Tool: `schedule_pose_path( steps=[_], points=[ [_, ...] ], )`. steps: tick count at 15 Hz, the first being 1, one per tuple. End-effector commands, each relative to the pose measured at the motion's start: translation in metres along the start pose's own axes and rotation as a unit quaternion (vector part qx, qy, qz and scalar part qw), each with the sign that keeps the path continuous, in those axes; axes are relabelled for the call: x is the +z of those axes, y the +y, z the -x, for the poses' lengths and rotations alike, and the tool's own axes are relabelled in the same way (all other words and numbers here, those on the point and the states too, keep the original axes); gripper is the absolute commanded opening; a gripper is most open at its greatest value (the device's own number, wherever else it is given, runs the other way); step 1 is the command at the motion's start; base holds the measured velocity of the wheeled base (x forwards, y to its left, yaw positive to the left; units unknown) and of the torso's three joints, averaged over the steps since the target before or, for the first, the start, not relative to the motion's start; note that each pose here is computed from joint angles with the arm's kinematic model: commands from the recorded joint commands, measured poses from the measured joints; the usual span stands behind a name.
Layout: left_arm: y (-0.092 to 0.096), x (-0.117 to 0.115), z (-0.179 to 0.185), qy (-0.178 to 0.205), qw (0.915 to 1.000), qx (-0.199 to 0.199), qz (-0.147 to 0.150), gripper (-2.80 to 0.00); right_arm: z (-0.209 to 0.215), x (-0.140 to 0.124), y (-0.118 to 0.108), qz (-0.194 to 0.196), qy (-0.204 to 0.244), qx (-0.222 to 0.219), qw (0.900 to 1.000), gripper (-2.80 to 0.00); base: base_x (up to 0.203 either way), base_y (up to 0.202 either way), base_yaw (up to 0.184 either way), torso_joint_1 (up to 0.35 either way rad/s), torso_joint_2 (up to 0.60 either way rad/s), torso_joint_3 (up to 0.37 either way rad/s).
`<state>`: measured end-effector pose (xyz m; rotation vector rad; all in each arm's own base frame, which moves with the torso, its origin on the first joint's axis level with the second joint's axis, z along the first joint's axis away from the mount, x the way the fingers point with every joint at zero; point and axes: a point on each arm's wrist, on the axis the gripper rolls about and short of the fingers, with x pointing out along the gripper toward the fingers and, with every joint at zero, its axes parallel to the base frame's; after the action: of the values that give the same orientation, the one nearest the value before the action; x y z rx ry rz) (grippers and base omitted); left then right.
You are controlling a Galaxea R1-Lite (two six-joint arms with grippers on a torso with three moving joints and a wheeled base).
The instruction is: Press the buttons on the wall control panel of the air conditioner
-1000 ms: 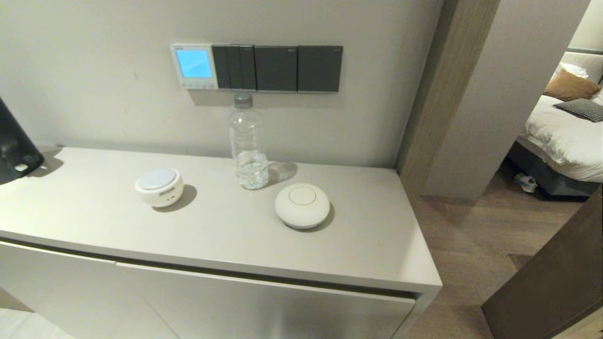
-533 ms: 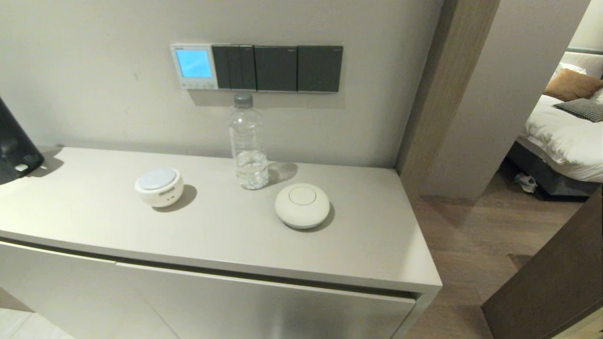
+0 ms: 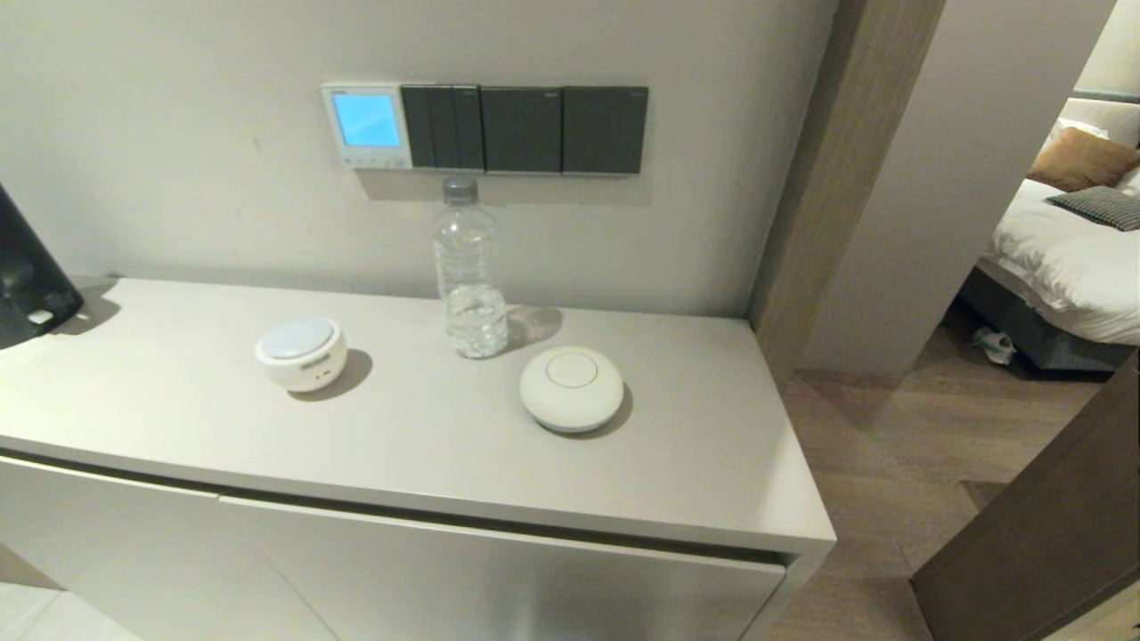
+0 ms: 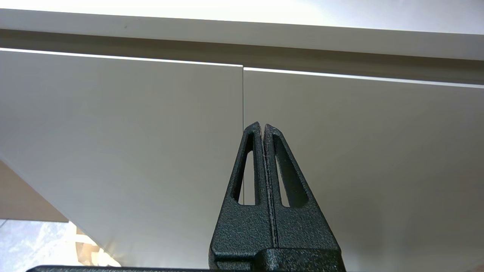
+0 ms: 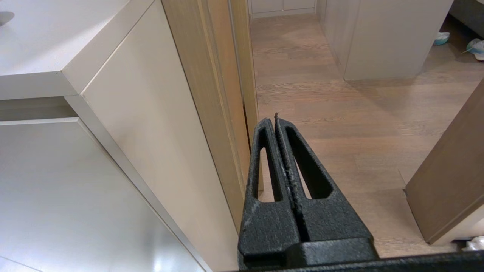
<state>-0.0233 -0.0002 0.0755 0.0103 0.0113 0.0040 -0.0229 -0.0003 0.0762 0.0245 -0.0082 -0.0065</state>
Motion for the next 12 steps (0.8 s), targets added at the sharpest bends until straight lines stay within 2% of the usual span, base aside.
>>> schedule_pose_path(
  steps=[1, 12],
  points=[
    [0.0, 0.0002, 0.0001, 0.0, 1.0, 0.0, 0.0, -2.8, -0.0003, -0.0008, 0.0, 0.0, 0.002, 0.0, 1.0, -2.8, 0.0, 0.0, 0.0, 0.0, 0.0, 0.0],
    [0.0, -0.0003, -0.0001, 0.001, 1.0, 0.0, 0.0, -2.8, -0.0003, -0.0008, 0.0, 0.0, 0.002, 0.0, 1.0, -2.8, 0.0, 0.0, 0.0, 0.0, 0.0, 0.0]
  ],
)
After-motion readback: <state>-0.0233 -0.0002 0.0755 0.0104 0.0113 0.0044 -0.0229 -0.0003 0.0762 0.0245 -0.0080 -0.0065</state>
